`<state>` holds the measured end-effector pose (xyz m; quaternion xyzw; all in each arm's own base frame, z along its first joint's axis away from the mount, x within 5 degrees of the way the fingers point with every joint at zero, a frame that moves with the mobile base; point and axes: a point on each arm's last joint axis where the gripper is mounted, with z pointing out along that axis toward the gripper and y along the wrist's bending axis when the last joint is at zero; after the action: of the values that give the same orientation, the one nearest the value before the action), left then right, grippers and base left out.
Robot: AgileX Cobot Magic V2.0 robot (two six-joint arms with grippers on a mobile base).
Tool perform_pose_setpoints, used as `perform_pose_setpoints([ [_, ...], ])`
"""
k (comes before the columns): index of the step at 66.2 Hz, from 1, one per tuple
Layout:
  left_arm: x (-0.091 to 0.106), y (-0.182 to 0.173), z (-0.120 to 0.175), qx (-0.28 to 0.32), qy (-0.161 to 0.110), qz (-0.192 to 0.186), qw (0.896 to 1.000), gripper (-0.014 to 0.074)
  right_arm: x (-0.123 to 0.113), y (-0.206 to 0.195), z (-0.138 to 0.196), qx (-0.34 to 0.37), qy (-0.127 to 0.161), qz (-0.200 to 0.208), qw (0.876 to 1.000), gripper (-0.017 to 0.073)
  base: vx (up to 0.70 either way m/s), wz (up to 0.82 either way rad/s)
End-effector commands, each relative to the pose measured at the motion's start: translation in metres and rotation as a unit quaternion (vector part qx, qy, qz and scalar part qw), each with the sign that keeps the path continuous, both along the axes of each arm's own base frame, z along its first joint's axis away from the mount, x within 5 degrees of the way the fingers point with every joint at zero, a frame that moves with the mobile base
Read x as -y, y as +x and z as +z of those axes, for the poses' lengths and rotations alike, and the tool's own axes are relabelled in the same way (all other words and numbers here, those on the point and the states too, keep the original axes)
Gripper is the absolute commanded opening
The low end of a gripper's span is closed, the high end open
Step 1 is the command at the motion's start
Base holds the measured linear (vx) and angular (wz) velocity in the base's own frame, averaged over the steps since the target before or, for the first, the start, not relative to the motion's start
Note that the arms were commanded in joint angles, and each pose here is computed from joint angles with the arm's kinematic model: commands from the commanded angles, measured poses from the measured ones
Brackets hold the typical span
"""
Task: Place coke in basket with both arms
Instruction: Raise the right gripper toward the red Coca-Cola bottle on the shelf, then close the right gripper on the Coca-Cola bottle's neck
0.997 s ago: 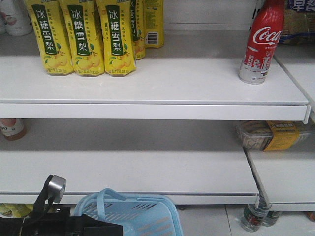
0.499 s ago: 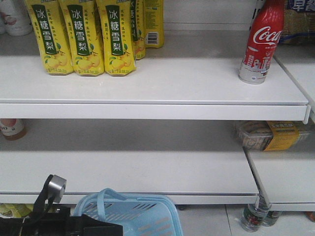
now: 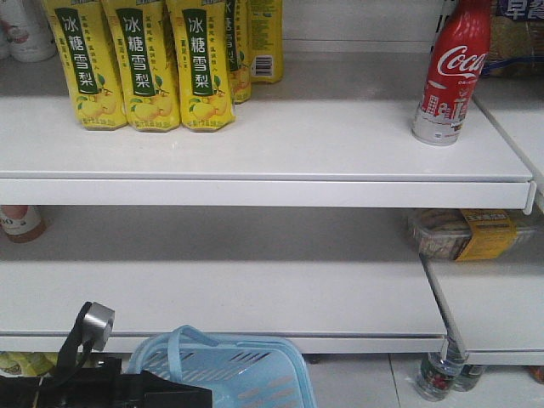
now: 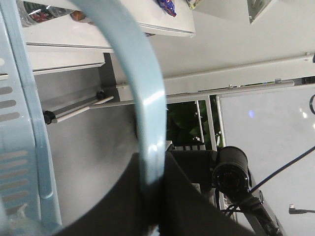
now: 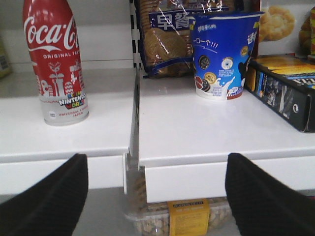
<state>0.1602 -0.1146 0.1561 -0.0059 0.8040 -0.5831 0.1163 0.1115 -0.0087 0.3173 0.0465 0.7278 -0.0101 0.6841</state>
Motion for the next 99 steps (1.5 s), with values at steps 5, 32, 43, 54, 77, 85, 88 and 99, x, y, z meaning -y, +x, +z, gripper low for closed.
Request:
perform_pose_setpoints([
  [5, 0.005, -0.003, 0.028, 0.034, -0.122, -0.023, 0.992, -0.0007, -0.006, 0.005, 0.048, 0.070, 0.000, 0.029, 0.997, 0.0568, 0.00, 0.00],
  [32, 0.005, -0.003, 0.028, 0.034, -0.122, -0.023, 0.992, -0.0007, -0.043, 0.067, 0.116, 0.101, -0.050, 0.132, 0.985, 0.0568, 0.00, 0.00],
  [43, 0.005, -0.003, 0.028, 0.034, -0.122, -0.023, 0.992, -0.0007, -0.049, 0.097, 0.124, 0.103, -0.055, 0.132, 0.984, 0.0568, 0.00, 0.00],
  [54, 0.005, -0.003, 0.028, 0.034, -0.122, -0.023, 0.992, -0.0007, -0.055, 0.125, 0.119, 0.117, -0.045, 0.133, 0.983, 0.0568, 0.00, 0.00],
  [77, 0.005, -0.003, 0.028, 0.034, -0.122, -0.023, 0.992, -0.0007, -0.056, 0.150, 0.113, 0.169, -0.031, 0.122, 0.978, 0.0568, 0.00, 0.00],
  [85, 0.005, -0.003, 0.028, 0.034, -0.122, -0.023, 0.992, -0.0007, -0.046, 0.156, 0.111, 0.168, -0.015, 0.101, 0.981, 0.0568, 0.00, 0.00],
  [88, 0.005, -0.003, 0.028, 0.034, -0.122, -0.023, 0.992, -0.0007, -0.046, 0.158, 0.109, 0.168, -0.015, 0.099, 0.981, 0.0568, 0.00, 0.00],
  [99, 0.005, -0.003, 0.028, 0.034, -0.122, -0.023, 0.992, -0.0007, -0.048, 0.164, 0.107, 0.185, -0.028, 0.103, 0.977, 0.0568, 0.00, 0.00],
])
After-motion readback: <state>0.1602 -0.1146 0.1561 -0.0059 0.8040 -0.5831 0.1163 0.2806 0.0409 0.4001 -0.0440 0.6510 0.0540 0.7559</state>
